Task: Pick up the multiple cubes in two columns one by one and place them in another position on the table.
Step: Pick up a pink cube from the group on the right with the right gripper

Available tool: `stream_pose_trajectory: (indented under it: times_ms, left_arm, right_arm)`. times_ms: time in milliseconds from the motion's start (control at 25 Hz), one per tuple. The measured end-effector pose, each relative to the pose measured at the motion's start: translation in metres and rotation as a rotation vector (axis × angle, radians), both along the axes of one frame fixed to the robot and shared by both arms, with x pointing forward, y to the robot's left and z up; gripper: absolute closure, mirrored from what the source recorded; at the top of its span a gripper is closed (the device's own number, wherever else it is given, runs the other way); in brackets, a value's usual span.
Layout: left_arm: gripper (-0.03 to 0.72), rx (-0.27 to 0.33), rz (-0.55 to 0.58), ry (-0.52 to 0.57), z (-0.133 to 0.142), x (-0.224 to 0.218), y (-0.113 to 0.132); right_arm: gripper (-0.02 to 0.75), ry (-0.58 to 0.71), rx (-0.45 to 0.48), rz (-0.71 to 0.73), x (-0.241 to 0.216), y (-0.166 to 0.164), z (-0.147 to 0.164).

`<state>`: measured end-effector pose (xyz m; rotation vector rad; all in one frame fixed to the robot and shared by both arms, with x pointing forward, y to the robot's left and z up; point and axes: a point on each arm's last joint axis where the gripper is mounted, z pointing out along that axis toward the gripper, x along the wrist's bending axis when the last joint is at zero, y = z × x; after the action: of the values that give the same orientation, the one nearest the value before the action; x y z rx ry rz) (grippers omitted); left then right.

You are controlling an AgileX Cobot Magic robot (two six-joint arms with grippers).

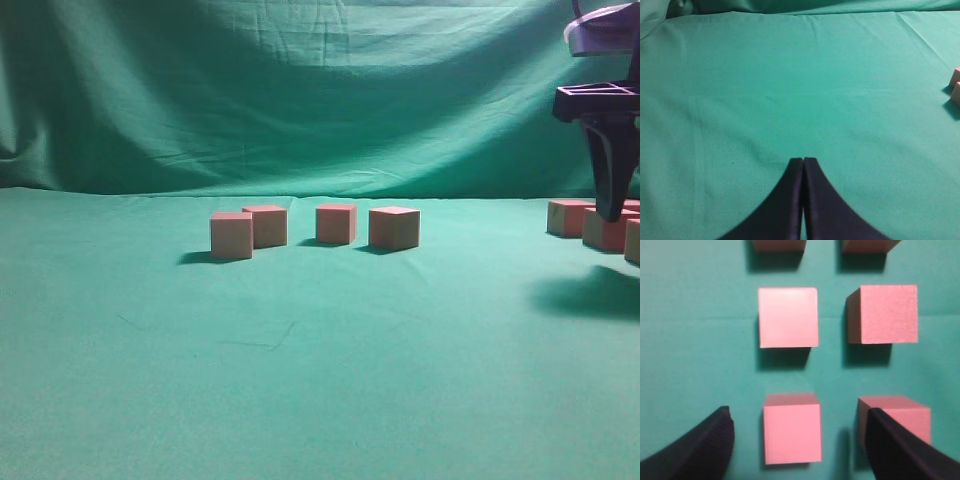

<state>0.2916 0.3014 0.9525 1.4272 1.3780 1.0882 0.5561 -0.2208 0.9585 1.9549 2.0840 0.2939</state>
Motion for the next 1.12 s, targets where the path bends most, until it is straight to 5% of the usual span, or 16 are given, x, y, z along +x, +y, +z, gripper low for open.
stream_pose_trajectory:
  times_ms: [600, 800, 1120]
  left_arm:
    - [0.688, 0.0, 0.0, 0.0, 0.0, 0.0, 0.0]
    - [0.688, 0.0, 0.0, 0.0, 0.0, 0.0, 0.0]
    - [0.688, 0.0, 0.0, 0.0, 0.0, 0.0, 0.0]
  right_arm:
    - [0.251, 0.073, 0.024, 0.024, 0.005, 0.006, -0.028]
    - [0.477, 0.073, 0.025, 0.024, 0.005, 0.006, -0.03]
    - [0.475, 0.163, -0.032, 0.092, 0.011, 0.02, -0.005]
